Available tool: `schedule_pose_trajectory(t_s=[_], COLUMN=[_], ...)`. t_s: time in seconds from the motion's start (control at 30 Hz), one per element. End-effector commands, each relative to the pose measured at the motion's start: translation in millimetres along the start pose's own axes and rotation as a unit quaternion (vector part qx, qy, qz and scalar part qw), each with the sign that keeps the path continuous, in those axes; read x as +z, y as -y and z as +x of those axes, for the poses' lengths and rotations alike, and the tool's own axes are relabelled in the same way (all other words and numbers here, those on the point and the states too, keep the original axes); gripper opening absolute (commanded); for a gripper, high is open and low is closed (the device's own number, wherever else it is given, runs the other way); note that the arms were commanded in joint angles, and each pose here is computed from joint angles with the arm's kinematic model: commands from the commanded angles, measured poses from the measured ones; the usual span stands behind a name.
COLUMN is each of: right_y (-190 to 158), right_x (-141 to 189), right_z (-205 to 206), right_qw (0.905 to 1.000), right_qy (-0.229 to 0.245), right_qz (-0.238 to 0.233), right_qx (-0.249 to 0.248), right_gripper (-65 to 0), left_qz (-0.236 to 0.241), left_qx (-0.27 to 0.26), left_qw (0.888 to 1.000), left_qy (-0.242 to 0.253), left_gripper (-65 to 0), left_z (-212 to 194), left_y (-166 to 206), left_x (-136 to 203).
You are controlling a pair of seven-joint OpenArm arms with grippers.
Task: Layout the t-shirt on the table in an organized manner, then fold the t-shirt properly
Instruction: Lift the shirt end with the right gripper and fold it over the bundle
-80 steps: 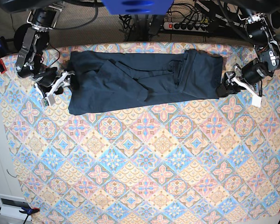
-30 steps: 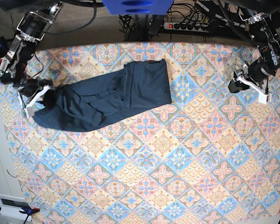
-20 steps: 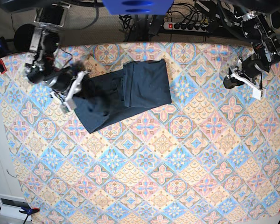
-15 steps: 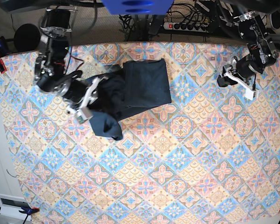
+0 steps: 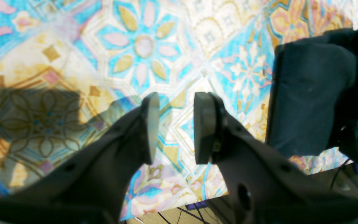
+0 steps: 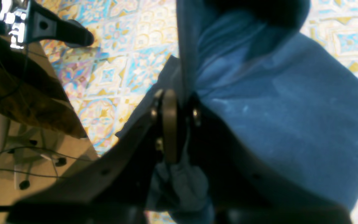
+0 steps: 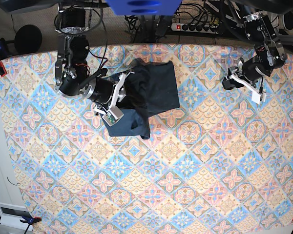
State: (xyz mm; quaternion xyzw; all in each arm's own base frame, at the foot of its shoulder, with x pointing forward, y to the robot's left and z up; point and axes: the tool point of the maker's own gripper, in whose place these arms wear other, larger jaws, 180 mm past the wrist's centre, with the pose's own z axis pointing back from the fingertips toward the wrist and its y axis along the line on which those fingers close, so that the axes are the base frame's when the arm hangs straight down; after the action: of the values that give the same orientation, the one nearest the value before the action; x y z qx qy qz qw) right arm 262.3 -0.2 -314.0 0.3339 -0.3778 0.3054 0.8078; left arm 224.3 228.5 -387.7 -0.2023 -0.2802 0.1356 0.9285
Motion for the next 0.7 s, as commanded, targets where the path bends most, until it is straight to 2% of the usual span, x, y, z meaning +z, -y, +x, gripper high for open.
schedule_pose_trajectory(t_s=[0.0, 0.17, 0.3, 0.37, 0.43, 0.57, 0.67], right_y=[-6.7, -27.6, -44.9, -45.3, -47.2, -59.9, -57.7], right_x=[-0.5, -15.1, -34.9, -45.5, -56.7, -68.3, -64.8], right_z=[22.5, 36.2, 41.2, 39.7, 24.4, 1.5, -6.9], right_qw=[0.9992, 0.9967, 0.9901, 0.9828, 0.9743, 0.9596, 0.954], right_qy=[0.032, 0.028, -0.005, -0.036, -0.077, -0.123, -0.139], right_qz=[0.014, 0.049, 0.065, 0.051, 0.043, 0.052, 0.051], right_qx=[0.019, 0.058, 0.125, 0.174, 0.207, 0.247, 0.261], right_gripper=[-64.4, -64.3, -64.2, -62.5, -57.7, -49.3, -48.9], left_qz=[-0.004, -0.005, -0.005, -0.005, -0.005, -0.006, -0.006], left_qx=[-0.01, -0.011, -0.011, -0.011, -0.011, -0.011, -0.011], left_qw=[1.0, 1.0, 1.0, 1.0, 1.0, 1.0, 1.0], left_qy=[0.017, 0.019, 0.019, 0.019, 0.019, 0.02, 0.02], left_gripper=[-47.8, -47.8, -47.8, -47.8, -47.8, -47.8, -47.8], left_z=[11.8, 13.0, 13.0, 13.0, 13.7, 14.3, 14.3], left_y=[2.4, 2.9, 2.9, 2.9, 3.1, 3.4, 3.4], left_x=[4.4, 4.3, 4.3, 4.3, 4.2, 4.2, 4.2])
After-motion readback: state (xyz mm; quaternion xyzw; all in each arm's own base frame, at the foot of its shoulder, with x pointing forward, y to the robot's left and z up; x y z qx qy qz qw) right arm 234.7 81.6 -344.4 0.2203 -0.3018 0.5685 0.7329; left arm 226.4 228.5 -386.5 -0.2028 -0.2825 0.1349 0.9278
